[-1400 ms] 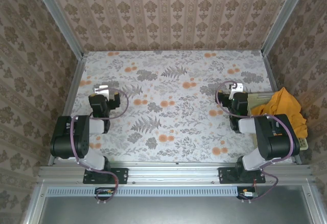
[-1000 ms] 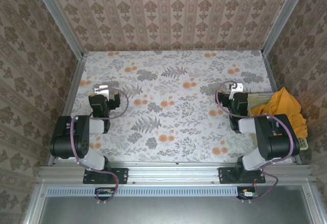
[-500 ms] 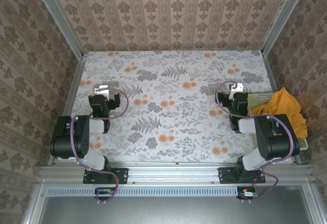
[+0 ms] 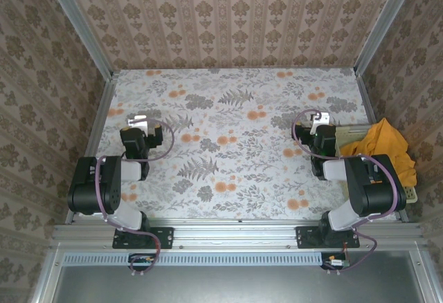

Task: Fold the inside-out t-shirt

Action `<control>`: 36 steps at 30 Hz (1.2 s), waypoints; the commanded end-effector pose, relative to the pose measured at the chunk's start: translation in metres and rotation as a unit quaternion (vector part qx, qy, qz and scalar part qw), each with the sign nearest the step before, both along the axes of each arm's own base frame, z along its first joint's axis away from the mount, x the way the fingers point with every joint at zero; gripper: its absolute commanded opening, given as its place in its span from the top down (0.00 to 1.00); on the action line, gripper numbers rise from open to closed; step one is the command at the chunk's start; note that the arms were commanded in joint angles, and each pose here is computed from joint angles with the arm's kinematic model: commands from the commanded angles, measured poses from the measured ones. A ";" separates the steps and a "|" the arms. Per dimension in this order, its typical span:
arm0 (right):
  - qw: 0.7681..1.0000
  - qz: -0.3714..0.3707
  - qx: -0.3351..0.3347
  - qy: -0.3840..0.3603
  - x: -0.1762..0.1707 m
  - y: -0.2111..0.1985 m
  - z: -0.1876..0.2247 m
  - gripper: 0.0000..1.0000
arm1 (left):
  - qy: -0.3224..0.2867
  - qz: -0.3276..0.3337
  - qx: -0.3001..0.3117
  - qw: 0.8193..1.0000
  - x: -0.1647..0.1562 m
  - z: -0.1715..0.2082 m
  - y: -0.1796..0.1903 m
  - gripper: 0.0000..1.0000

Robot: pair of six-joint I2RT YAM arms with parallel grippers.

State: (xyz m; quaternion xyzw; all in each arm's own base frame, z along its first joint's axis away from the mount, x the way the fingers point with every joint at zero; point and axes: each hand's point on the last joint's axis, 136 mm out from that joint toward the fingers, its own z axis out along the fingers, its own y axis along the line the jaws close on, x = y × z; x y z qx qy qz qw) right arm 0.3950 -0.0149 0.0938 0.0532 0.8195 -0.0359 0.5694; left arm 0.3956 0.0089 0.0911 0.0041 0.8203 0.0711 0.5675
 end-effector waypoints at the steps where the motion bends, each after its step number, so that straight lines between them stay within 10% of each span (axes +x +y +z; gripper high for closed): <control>1: 1.000 0.001 -0.001 -0.010 0.002 0.001 0.006 0.00 | -0.026 0.001 0.004 1.000 -0.006 0.016 0.001 0.00; 19: 0.990 0.100 0.059 -0.080 -0.047 0.050 0.174 0.00 | -0.057 0.013 -0.123 0.991 -0.070 0.152 -0.016 0.00; 23: 0.983 0.017 0.165 -0.082 -0.075 0.028 0.188 0.00 | -0.007 0.125 -0.246 0.961 -0.097 0.149 0.004 0.00; 29: 0.985 -0.030 0.167 -0.041 -0.096 0.012 0.192 0.00 | 0.019 0.028 -0.305 0.952 -0.113 0.157 -0.024 0.00; 36: 0.949 -0.284 0.108 0.079 -0.132 -0.079 0.152 0.00 | 0.089 0.014 -0.344 0.935 -0.111 0.144 -0.033 0.00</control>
